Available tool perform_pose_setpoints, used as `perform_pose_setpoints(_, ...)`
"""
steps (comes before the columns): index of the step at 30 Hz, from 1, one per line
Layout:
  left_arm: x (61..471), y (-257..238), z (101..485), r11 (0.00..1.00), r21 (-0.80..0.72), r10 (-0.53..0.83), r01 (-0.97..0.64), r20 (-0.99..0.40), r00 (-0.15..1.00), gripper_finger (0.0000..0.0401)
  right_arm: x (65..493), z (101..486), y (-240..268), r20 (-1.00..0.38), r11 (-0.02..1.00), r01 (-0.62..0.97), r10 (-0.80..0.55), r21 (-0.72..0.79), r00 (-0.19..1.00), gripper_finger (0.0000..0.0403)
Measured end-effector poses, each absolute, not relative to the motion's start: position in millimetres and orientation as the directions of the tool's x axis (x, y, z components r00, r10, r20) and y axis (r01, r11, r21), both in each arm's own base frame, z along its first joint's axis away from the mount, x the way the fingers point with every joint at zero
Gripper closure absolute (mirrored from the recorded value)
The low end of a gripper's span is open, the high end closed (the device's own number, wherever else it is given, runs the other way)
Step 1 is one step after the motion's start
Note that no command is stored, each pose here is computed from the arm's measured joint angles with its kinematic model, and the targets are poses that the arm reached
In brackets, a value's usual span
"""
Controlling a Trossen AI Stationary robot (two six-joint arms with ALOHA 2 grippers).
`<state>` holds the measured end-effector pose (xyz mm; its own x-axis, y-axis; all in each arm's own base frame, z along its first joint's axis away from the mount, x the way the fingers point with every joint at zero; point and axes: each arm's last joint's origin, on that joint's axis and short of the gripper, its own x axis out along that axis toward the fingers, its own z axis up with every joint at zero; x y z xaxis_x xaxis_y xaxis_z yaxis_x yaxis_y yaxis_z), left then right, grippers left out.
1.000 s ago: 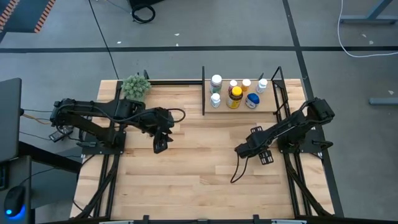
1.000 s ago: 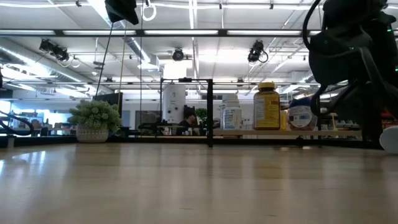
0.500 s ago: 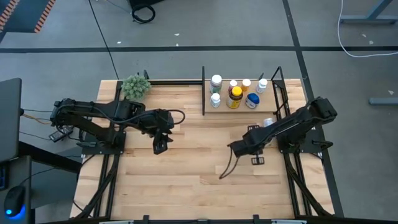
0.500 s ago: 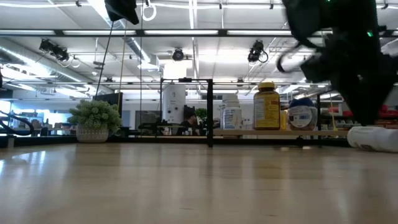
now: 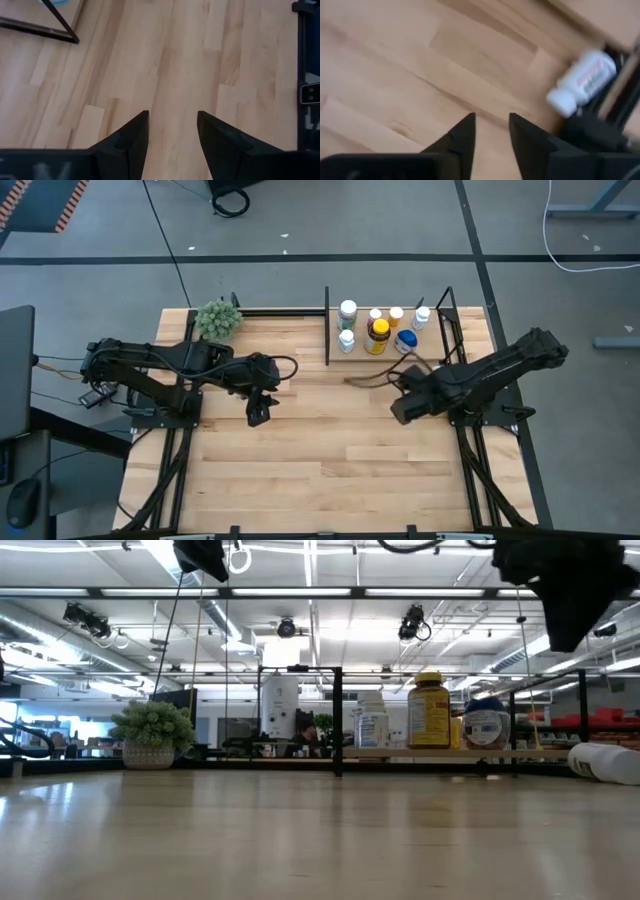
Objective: Pick and place medicine bottles onto shelf by color
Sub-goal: Put the white pill bottle on the shelf
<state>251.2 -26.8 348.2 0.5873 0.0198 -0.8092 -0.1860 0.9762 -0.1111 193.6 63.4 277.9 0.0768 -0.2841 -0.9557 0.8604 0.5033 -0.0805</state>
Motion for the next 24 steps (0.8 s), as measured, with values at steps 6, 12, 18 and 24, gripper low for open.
perform_pose_setpoints(6, 253, -27, 349, 0.987, -0.078, 0.023, -0.141, -0.796, 0.605, 0.0228, 178, 267, 72, -0.946, 0.156, 0.986, -0.325, -0.065, -0.011, 0.0204)
perform_pose_setpoints(12, 253, -26, 349, 0.995, -0.032, 0.029, -0.090, -0.796, 0.605, 0.0229, 167, 234, 62, -0.938, -0.114, 0.983, -0.299, -0.145, -0.174, 0.0149)
perform_pose_setpoints(18, 251, -26, 349, 0.999, 0.014, 0.030, -0.032, -0.803, 0.595, 0.0229, 163, 220, 40, -0.911, -0.170, 0.959, -0.310, -0.226, -0.270, 0.0132)
perform_pose_setpoints(24, 249, -26, 348, 0.999, 0.042, 0.032, 0.004, -0.817, 0.576, 0.0228, 160, 209, 18, -0.893, -0.192, 0.933, -0.285, -0.304, -0.349, 0.0132)
